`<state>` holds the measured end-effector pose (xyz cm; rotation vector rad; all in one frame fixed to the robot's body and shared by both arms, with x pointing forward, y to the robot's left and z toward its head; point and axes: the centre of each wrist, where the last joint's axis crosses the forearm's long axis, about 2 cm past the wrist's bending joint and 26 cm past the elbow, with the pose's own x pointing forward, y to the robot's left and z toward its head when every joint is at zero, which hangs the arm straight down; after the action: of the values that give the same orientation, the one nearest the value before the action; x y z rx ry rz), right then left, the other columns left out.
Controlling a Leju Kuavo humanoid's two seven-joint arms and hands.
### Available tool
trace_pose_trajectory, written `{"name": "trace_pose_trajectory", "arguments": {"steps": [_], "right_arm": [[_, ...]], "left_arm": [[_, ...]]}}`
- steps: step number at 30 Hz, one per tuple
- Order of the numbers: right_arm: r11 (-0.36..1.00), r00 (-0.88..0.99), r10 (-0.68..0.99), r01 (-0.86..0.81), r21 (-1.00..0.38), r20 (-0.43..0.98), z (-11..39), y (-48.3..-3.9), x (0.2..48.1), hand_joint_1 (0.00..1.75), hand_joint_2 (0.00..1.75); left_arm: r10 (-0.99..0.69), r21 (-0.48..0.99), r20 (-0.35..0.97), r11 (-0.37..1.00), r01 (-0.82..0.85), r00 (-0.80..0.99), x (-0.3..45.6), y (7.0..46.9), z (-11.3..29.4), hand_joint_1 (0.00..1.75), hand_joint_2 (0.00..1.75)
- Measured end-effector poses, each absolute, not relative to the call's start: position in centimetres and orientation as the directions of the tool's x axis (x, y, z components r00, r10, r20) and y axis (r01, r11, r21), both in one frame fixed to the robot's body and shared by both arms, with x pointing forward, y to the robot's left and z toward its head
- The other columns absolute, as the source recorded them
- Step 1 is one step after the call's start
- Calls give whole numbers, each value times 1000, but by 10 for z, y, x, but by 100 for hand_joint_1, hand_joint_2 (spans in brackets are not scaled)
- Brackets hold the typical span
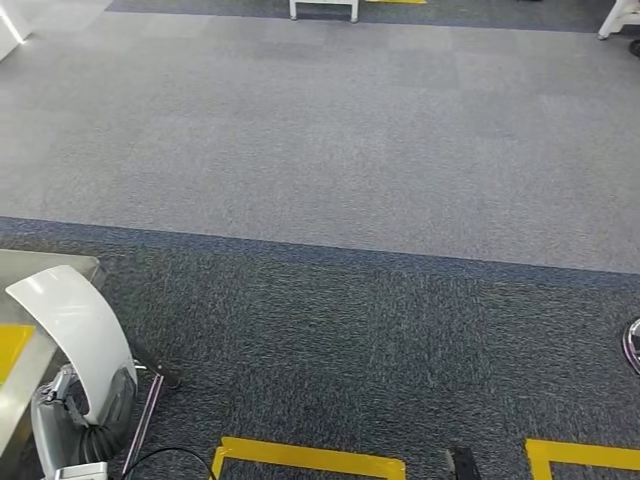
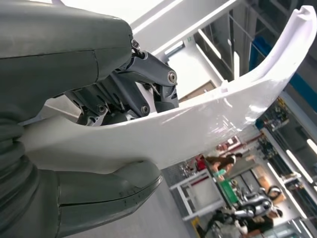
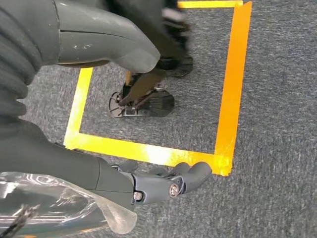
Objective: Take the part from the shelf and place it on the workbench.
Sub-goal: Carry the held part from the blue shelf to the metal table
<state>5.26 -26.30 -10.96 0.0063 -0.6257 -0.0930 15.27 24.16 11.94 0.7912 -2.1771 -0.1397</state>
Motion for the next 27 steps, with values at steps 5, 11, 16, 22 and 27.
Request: {"name": "trace_pose_trajectory", "arguments": {"steps": [5, 11, 16, 22, 27], "right_arm": [[996, 806, -85, 82, 33, 586, -110, -264, 53, 0, 175], [996, 811, -81, 78, 30, 579, -110, -264, 49, 0, 175], [997, 815, -77, 74, 28, 575, -110, -264, 51, 0, 175], [997, 817, -74, 72, 26, 572, -110, -264, 53, 0, 175], [997, 827, -75, 73, 25, 558, -110, -264, 47, 0, 175]], "left_arm": [[-584, 347, 652, 797, -493, -484, 152, 242, 119, 175, 175], [-591, 352, 645, 792, -499, -483, 152, 243, 119, 175, 175], [-593, 346, 646, 789, -507, -481, 152, 243, 120, 175, 175], [-591, 320, 648, 784, -532, -480, 152, 245, 123, 175, 175], [-590, 301, 654, 777, -553, -474, 152, 248, 124, 175, 175]]}}
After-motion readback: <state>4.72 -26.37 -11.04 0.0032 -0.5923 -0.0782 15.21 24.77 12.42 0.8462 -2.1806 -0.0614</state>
